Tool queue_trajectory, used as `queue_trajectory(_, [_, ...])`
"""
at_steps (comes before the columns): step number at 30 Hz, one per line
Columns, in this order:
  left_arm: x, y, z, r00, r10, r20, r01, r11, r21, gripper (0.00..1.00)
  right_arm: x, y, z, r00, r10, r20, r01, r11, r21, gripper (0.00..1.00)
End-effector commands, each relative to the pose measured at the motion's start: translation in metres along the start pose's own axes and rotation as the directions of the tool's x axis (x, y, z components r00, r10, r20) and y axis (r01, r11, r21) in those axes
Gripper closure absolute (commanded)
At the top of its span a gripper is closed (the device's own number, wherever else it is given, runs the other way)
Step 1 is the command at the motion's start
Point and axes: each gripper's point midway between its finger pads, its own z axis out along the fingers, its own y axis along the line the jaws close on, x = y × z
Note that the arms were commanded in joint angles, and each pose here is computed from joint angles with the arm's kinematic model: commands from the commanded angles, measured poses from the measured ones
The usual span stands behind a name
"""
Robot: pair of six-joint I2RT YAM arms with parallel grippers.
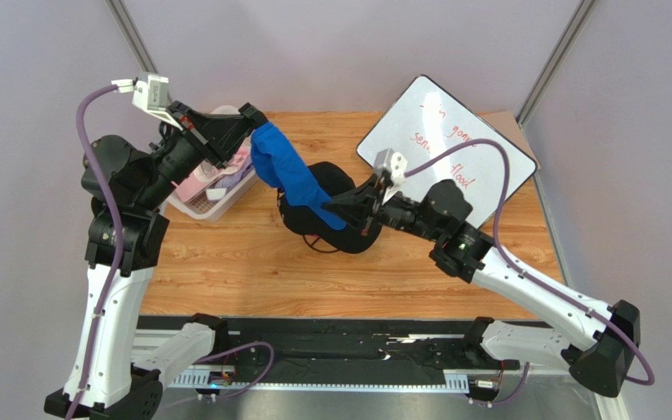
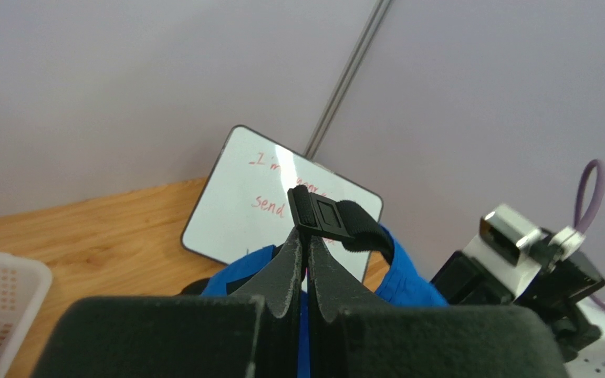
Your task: Stack the hats
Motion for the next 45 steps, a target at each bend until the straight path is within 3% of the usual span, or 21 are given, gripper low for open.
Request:
queue_trajectory(1, [0.012,0.021,-0.002,0.996,0.082,-0.022,-0.084,0.994,-0.074,1.0,-0.04,-0.003,-0.03,0.953,0.302,0.026,-0.301,0.953,-0.04,1.0])
queue_trajectory(3, [0.022,0.03,-0.003,0.995,0.082,-0.053,-0.087,0.991,-0.107,1.0,-0.051,-0.011,-0.036,0.926,0.375,0.04,-0.374,0.927,-0.03,1.0])
queue_trajectory(6, [0.036,0.046,-0.004,0.992,0.072,-0.108,-0.089,0.982,-0.164,1.0,-0.051,-0.036,-0.046,0.829,0.556,0.055,-0.557,0.831,-0.01,1.0])
queue_trajectory(10, [0.053,0.057,-0.004,0.987,0.054,-0.152,-0.083,0.978,-0.191,1.0,-0.056,-0.036,-0.05,0.682,0.731,0.028,-0.722,0.679,-0.135,1.0])
queue_trajectory(22, [0.095,0.102,-0.008,0.96,0.025,-0.279,-0.12,0.937,-0.327,1.0,-0.017,-0.051,-0.06,0.493,0.86,-0.135,-0.869,0.494,-0.026,1.0])
queue_trajectory(30, [0.143,0.141,0.006,0.927,-0.052,-0.371,-0.105,0.914,-0.391,1.0,-0.004,-0.086,-0.073,0.43,0.895,-0.122,-0.898,0.437,0.042,1.0])
queue_trajectory(33, [0.153,0.152,0.007,0.922,-0.064,-0.382,-0.11,0.902,-0.418,1.0,0.006,-0.1,-0.071,0.387,0.912,-0.134,-0.916,0.397,0.062,1.0])
queue_trajectory(35, [0.159,0.157,0.009,0.917,-0.069,-0.392,-0.113,0.899,-0.423,1.0,0.017,-0.113,-0.071,0.327,0.937,-0.124,-0.937,0.338,0.085,1.0])
queue_trajectory(37, [0.168,0.164,0.009,0.909,-0.076,-0.41,-0.121,0.893,-0.434,1.0,0.024,-0.121,-0.069,0.314,0.942,-0.122,-0.942,0.325,0.081,0.98])
queue_trajectory(45, [0.202,0.193,0.02,0.885,-0.118,-0.45,-0.123,0.874,-0.471,1.0,0.042,-0.153,-0.065,0.378,0.923,-0.074,-0.905,0.385,0.181,0.86])
